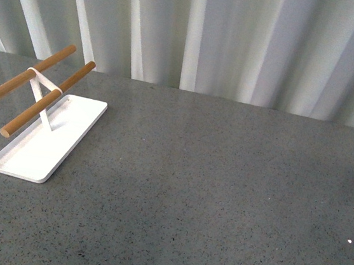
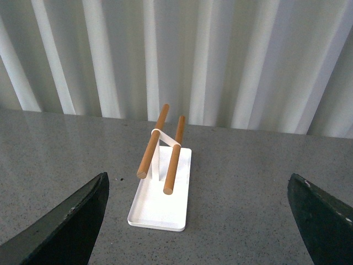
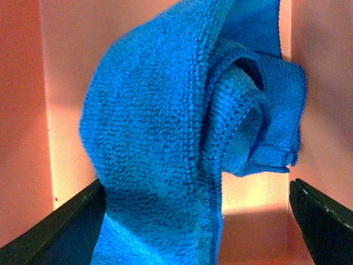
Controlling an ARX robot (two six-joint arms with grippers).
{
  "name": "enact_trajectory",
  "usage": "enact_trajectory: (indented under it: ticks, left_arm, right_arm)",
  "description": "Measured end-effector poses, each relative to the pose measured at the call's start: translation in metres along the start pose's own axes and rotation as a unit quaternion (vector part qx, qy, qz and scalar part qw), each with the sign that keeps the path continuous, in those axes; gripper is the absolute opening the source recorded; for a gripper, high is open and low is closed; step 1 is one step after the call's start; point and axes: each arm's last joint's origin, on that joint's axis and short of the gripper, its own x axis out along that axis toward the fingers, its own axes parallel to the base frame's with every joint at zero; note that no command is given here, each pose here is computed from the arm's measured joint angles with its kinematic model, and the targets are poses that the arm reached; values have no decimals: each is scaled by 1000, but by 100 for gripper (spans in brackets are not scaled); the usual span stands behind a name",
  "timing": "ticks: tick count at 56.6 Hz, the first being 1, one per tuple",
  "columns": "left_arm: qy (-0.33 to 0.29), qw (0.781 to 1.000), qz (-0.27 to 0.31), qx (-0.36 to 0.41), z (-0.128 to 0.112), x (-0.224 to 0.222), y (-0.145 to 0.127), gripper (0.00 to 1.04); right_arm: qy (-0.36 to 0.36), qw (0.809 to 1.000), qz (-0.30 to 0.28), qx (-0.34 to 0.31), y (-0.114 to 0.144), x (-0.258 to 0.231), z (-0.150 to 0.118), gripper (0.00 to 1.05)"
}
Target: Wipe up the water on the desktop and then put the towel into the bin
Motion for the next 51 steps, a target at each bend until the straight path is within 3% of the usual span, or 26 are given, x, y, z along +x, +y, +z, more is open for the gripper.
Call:
enact_trajectory:
  ticks: [19,30,39,46,51]
  left_arm:
    - [0,1000,0,0,0,0,0,98]
    - [0,1000,0,0,0,0,0,98]
    - [0,1000,0,0,0,0,0,98]
    - [0,1000,0,0,0,0,0,98]
    - [0,1000,0,0,0,0,0,98]
  right_arm:
    - [-135,990,23,-20,16,-70,61,98]
    - [-271,958,59,-65,53,-126,81,98]
    - [-339,932,74,-109,101,-160,62,98]
    - [-351,910,144,-169,173,-169,7,98]
    - [-347,905,159,-186,197,-165,-19,98]
